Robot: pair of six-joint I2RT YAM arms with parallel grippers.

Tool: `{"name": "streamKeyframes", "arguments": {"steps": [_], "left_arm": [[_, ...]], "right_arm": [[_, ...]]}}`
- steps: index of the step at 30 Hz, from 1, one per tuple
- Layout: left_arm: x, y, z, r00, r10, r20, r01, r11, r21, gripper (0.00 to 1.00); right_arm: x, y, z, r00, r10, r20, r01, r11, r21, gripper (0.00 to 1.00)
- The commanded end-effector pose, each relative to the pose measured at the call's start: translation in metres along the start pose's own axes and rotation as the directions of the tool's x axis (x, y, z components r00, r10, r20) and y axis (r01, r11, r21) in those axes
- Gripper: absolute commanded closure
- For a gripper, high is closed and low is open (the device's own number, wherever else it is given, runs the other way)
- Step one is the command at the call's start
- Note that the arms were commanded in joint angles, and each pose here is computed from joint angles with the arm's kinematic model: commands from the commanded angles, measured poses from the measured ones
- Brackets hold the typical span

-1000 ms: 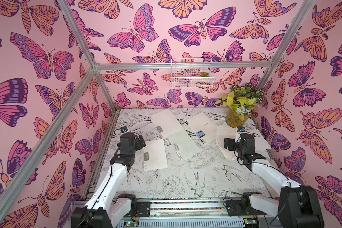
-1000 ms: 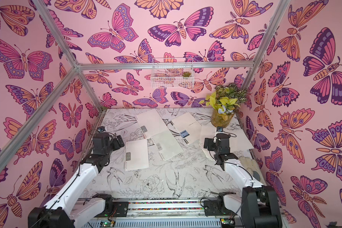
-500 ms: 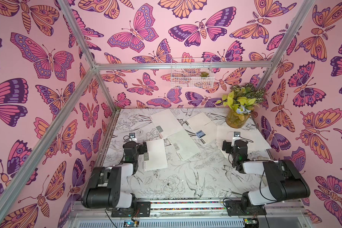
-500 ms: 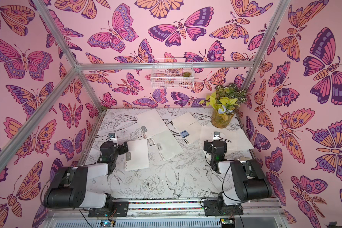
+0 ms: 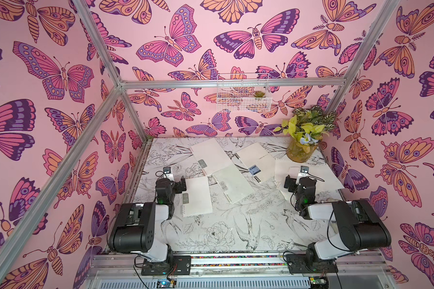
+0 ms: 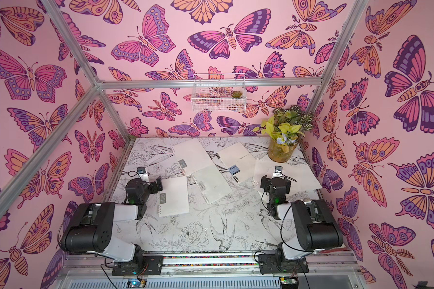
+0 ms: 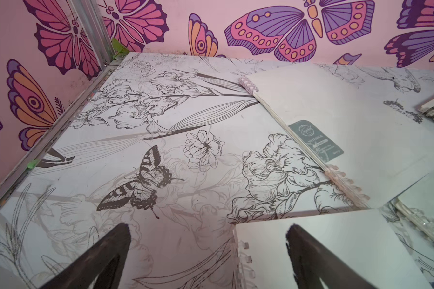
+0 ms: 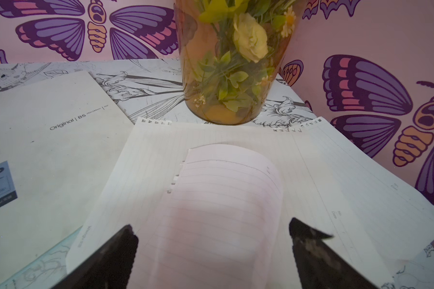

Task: Tear off pages from different notebooks
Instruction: Reset both arms

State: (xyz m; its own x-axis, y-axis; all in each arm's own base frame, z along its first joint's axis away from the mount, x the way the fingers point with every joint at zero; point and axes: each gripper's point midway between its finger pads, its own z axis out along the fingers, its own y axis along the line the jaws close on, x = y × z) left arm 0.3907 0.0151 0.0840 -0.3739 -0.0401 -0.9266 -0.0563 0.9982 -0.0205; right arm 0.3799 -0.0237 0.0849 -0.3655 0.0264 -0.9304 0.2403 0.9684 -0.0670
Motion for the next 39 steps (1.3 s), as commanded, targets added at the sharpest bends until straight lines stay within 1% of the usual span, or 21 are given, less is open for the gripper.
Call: {"name": "streamKeyframes", "arguments": {"steps": [1, 3, 14, 16, 18, 19, 20, 21, 23, 24, 25, 26, 27, 28, 29, 31, 33, 34, 35, 37, 39], "left_arm": [[-0.005, -0.004, 0.002, 1.0, 0.02, 0.02, -0.02, 1.0, 0.018, 0.0], [-0.003, -0.004, 0.002, 1.0, 0.017, 0.006, -0.018, 1.0, 0.016, 0.0], [-0.005, -0.004, 0.0, 1.0, 0.02, 0.023, -0.02, 1.0, 0.019, 0.0], [-0.017, -0.009, -0.009, 0.998, 0.034, 0.058, -0.036, 0.999, 0.04, 0.0], [-0.029, -0.016, -0.022, 0.997, 0.054, 0.052, -0.057, 0.997, 0.056, 0.0], [-0.029, -0.014, -0.026, 0.998, 0.049, 0.04, -0.051, 0.998, 0.046, 0.0], [-0.027, -0.01, -0.028, 0.998, 0.043, 0.045, -0.044, 0.999, 0.024, 0.0], [-0.026, -0.004, -0.027, 0.998, 0.034, 0.06, -0.034, 0.999, -0.01, 0.0], [-0.006, 0.011, -0.02, 0.997, -0.014, 0.07, 0.02, 0.996, -0.089, 0.0], [0.003, 0.012, -0.012, 0.998, -0.004, 0.062, 0.01, 0.996, -0.089, 0.01], [-0.004, 0.008, -0.006, 0.997, 0.021, 0.081, -0.015, 0.996, -0.083, 0.01], [-0.002, 0.0, -0.003, 1.0, 0.022, -0.012, -0.023, 0.998, -0.05, 0.01], [-0.006, -0.004, 0.002, 0.999, 0.036, -0.003, -0.036, 0.999, -0.018, 0.01], [-0.003, -0.005, 0.0, 0.999, 0.038, 0.031, -0.037, 0.999, -0.012, 0.01], [-0.005, -0.003, -0.001, 0.999, 0.033, 0.042, -0.032, 0.999, -0.02, 0.01], [-0.004, -0.003, 0.0, 1.0, 0.023, 0.003, -0.023, 1.0, -0.018, 0.01], [-0.006, -0.003, 0.0, 0.999, 0.03, 0.036, -0.029, 0.999, -0.018, 0.01], [-0.007, -0.002, 0.001, 0.999, 0.026, 0.032, -0.026, 0.999, -0.019, 0.0], [-0.004, -0.003, 0.0, 1.0, 0.024, 0.01, -0.024, 1.0, -0.018, 0.0], [-0.005, -0.003, 0.0, 0.999, 0.025, 0.021, -0.025, 1.0, -0.018, 0.0], [-0.005, -0.003, 0.0, 0.999, 0.028, 0.028, -0.027, 0.999, -0.018, 0.0]], "right_arm": [[-0.014, -0.004, 0.002, 0.999, 0.03, 0.028, -0.03, 0.999, 0.021, 0.01], [-0.015, -0.004, 0.002, 0.999, 0.031, 0.031, -0.032, 0.999, 0.021, 0.01], [-0.014, -0.005, 0.002, 0.999, 0.031, 0.03, -0.031, 0.999, 0.022, 0.01], [-0.022, -0.005, -0.002, 0.998, 0.027, 0.061, -0.028, 0.999, 0.023, 0.01], [-0.035, -0.002, -0.013, 0.994, 0.015, 0.105, -0.015, 1.0, 0.001, 0.01], [-0.042, -0.002, -0.021, 0.995, 0.006, 0.102, -0.005, 1.0, -0.008, 0.01], [-0.044, -0.005, -0.027, 0.997, 0.012, 0.074, -0.012, 1.0, -0.003, 0.01], [-0.049, -0.009, -0.03, 0.996, 0.023, 0.086, -0.024, 1.0, 0.011, 0.01], [-0.041, -0.016, -0.023, 0.995, 0.058, 0.076, -0.061, 0.997, 0.041, 0.01], [-0.032, -0.016, -0.015, 0.995, 0.071, 0.072, -0.075, 0.996, 0.04, 0.01], [-0.027, -0.013, -0.004, 0.992, 0.069, 0.103, -0.072, 0.997, 0.029, 0.01], [-0.024, -0.004, 0.004, 0.993, 0.043, 0.111, -0.043, 0.999, 0.0, 0.01], [-0.013, -0.004, 0.003, 0.998, 0.034, 0.046, -0.034, 0.999, 0.005, 0.01], [-0.013, -0.009, 0.0, 0.998, 0.057, 0.01, -0.057, 0.998, 0.019, 0.01], [-0.015, -0.014, 0.003, 0.997, 0.068, 0.026, -0.069, 0.997, 0.04, 0.01], [-0.017, -0.012, 0.003, 0.995, 0.068, 0.077, -0.07, 0.997, 0.029, 0.01], [-0.014, -0.011, 0.003, 0.997, 0.062, 0.047, -0.063, 0.998, 0.028, 0.01], [-0.013, -0.012, 0.003, 0.998, 0.058, 0.02, -0.059, 0.998, 0.034, 0.01], [-0.015, -0.012, 0.003, 0.998, 0.062, 0.024, -0.063, 0.998, 0.031, 0.01], [-0.015, -0.012, 0.003, 0.997, 0.064, 0.045, -0.065, 0.997, 0.031, 0.01], [-0.015, -0.012, 0.003, 0.998, 0.06, 0.032, -0.061, 0.998, 0.033, 0.01]]}}
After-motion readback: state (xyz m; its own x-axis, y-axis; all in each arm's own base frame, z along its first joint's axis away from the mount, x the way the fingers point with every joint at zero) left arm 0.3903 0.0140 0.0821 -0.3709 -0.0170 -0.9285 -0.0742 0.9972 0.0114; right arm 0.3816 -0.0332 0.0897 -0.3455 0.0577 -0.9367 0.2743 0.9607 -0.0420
